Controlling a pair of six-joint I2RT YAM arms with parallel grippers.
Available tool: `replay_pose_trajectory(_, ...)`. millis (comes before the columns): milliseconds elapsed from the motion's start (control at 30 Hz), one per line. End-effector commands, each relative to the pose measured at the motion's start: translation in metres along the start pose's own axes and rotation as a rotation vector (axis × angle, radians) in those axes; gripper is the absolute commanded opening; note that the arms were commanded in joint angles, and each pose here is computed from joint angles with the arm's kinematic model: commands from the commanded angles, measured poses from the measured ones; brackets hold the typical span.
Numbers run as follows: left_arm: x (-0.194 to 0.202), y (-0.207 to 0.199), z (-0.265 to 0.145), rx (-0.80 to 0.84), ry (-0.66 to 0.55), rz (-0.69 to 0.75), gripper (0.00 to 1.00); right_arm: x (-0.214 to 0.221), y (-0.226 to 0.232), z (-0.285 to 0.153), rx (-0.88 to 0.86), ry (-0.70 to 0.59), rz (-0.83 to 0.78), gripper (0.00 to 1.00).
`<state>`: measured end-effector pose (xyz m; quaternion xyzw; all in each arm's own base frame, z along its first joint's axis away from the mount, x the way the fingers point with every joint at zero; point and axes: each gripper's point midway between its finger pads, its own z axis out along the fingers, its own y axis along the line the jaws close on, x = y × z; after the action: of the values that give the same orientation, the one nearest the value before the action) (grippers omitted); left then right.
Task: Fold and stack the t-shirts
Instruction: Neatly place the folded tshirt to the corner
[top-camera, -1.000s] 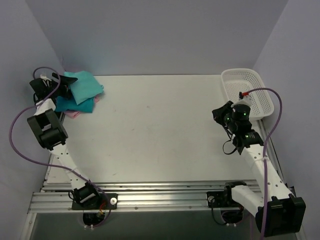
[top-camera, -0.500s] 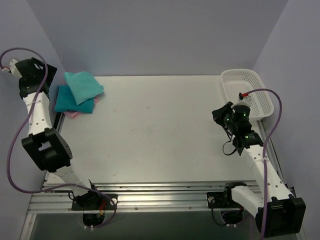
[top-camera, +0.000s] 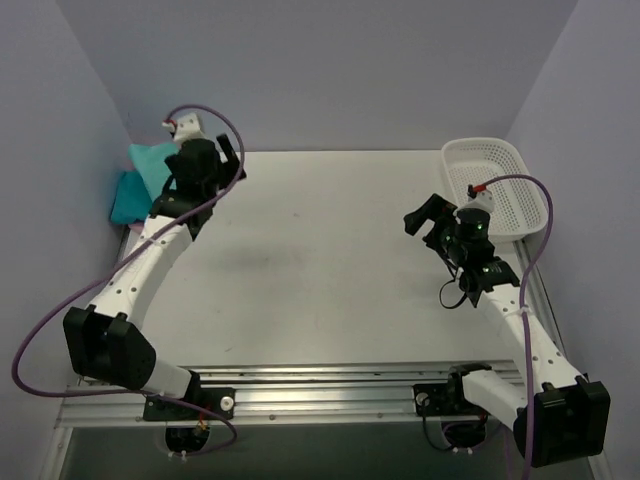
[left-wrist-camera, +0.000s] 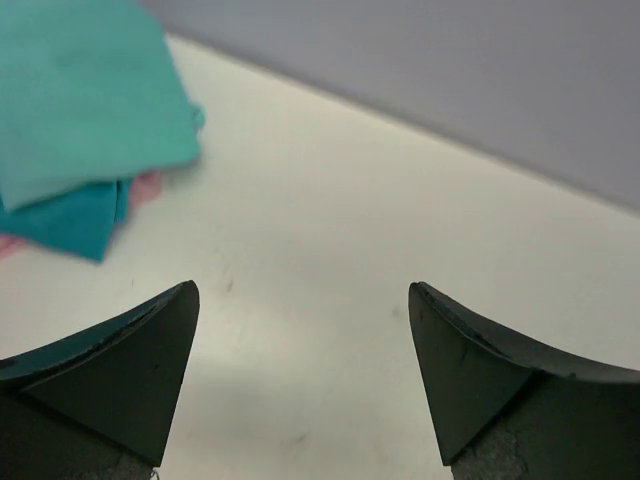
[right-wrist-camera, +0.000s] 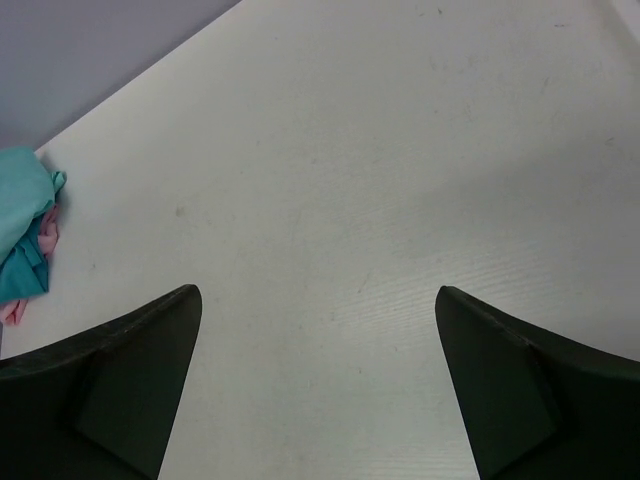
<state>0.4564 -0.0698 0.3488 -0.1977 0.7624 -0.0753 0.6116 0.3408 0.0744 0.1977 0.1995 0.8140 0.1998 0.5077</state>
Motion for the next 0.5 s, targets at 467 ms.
replay_pose_trajectory(467,0.126,-0.021,-0.099,0.241,-0.031,0.167,0.94,0.019,0.041,0.024,0.014,0.018,-0.084,1.00)
